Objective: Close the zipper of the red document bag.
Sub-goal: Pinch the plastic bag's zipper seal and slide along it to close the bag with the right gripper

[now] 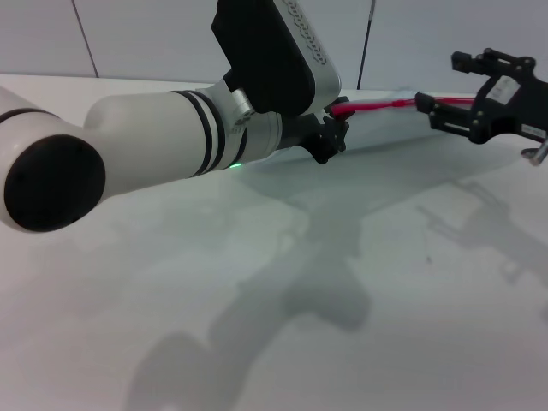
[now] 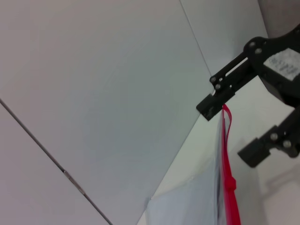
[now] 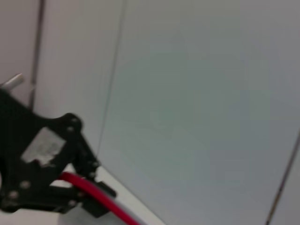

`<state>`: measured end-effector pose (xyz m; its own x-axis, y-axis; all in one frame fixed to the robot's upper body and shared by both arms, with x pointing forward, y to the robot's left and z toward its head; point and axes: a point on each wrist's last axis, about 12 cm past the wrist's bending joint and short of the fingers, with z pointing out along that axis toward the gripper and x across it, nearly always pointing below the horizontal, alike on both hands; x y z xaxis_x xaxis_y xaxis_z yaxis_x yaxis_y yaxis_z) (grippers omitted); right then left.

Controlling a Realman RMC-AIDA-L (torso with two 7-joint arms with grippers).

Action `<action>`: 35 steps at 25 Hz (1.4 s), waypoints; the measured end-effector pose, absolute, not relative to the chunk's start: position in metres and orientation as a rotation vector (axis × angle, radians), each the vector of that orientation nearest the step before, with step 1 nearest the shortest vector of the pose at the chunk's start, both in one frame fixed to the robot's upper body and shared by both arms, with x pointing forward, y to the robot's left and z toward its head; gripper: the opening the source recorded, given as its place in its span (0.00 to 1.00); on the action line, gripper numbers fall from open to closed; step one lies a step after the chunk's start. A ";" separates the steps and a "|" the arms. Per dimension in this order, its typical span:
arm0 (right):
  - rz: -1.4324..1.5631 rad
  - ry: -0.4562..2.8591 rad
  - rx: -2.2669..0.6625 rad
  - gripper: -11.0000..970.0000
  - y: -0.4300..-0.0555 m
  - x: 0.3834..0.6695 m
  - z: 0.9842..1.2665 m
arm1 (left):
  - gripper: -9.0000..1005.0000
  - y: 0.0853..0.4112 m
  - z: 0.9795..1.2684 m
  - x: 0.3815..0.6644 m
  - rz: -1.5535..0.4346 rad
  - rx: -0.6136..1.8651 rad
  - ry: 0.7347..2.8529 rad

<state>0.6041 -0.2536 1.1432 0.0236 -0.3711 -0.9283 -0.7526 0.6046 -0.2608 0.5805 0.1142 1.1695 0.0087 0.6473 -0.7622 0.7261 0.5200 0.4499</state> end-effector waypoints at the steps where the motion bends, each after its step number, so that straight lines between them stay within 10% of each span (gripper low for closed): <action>1: 0.350 1.573 -1.017 0.78 -0.248 0.605 1.146 | 0.06 0.114 1.169 0.580 -0.091 1.174 1.688; 35: -0.003 1.474 -1.455 0.67 -0.196 0.599 1.166 | 0.06 0.115 1.166 0.579 -0.088 1.192 1.697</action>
